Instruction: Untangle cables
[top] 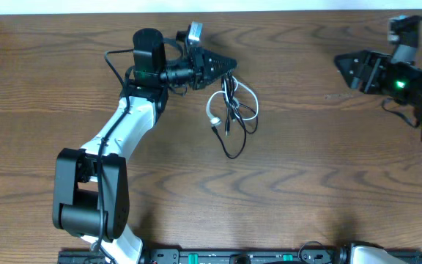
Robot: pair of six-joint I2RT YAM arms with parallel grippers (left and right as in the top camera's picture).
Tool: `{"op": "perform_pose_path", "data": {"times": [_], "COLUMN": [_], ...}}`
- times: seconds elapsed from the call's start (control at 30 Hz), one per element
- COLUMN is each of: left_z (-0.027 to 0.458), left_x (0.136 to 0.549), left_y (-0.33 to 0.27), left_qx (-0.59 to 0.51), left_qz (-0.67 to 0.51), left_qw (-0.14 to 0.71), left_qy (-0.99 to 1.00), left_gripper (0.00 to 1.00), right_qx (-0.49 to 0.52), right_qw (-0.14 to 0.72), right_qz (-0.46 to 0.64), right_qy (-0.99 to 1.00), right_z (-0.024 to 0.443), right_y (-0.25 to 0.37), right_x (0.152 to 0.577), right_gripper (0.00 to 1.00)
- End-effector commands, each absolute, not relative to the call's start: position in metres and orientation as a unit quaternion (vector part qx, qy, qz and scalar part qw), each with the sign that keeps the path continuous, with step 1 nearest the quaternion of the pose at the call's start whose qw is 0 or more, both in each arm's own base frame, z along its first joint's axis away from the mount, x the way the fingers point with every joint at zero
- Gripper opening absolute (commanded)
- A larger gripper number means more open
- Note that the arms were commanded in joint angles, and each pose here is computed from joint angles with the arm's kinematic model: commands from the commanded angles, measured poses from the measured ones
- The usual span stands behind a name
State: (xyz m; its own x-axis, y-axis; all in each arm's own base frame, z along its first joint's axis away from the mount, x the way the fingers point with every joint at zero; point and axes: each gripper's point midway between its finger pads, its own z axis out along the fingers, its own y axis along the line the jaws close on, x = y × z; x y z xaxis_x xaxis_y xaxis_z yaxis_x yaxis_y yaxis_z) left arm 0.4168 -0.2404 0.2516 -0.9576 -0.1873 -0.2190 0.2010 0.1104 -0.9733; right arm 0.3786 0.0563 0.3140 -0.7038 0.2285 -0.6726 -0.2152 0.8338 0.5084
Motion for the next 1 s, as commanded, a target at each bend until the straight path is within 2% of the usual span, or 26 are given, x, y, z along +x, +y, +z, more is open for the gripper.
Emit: {"op": "perform_pose_path", "data": {"times": [0.0, 0.2, 0.3, 0.5, 0.77, 0.97], "left_z": [0.287, 0.32, 0.32, 0.321, 0.321, 0.321], "left_x": [0.404, 0.39, 0.39, 0.392, 0.392, 0.392], "left_y": [-0.248, -0.249, -0.249, -0.249, -0.248, -0.248], "left_qx": [0.024, 0.096, 0.092, 0.082, 0.074, 0.069], "left_qz": [-0.703, -0.722, -0.723, -0.724, -0.726, -0.727], "left_qw": [0.119, 0.162, 0.158, 0.155, 0.147, 0.141], "left_qy": [0.701, 0.666, 0.667, 0.667, 0.668, 0.668], "left_gripper": [0.07, 0.07, 0.07, 0.07, 0.07, 0.07], "right_qx": [-0.06, -0.201, -0.23, -0.254, -0.269, -0.304], "right_qw": [0.364, 0.347, 0.336, 0.303, 0.248, 0.244], "right_qz": [0.331, 0.473, 0.503, 0.498, 0.515, 0.522], "right_qy": [0.868, 0.784, 0.762, 0.772, 0.775, 0.758], "right_z": [0.303, 0.303, 0.299, 0.27, 0.225, 0.202], "right_y": [0.086, 0.142, 0.162, 0.201, 0.24, 0.262], "right_x": [0.387, 0.393, 0.394, 0.397, 0.396, 0.399], "right_gripper": [0.64, 0.67, 0.67, 0.66, 0.54, 0.53]}}
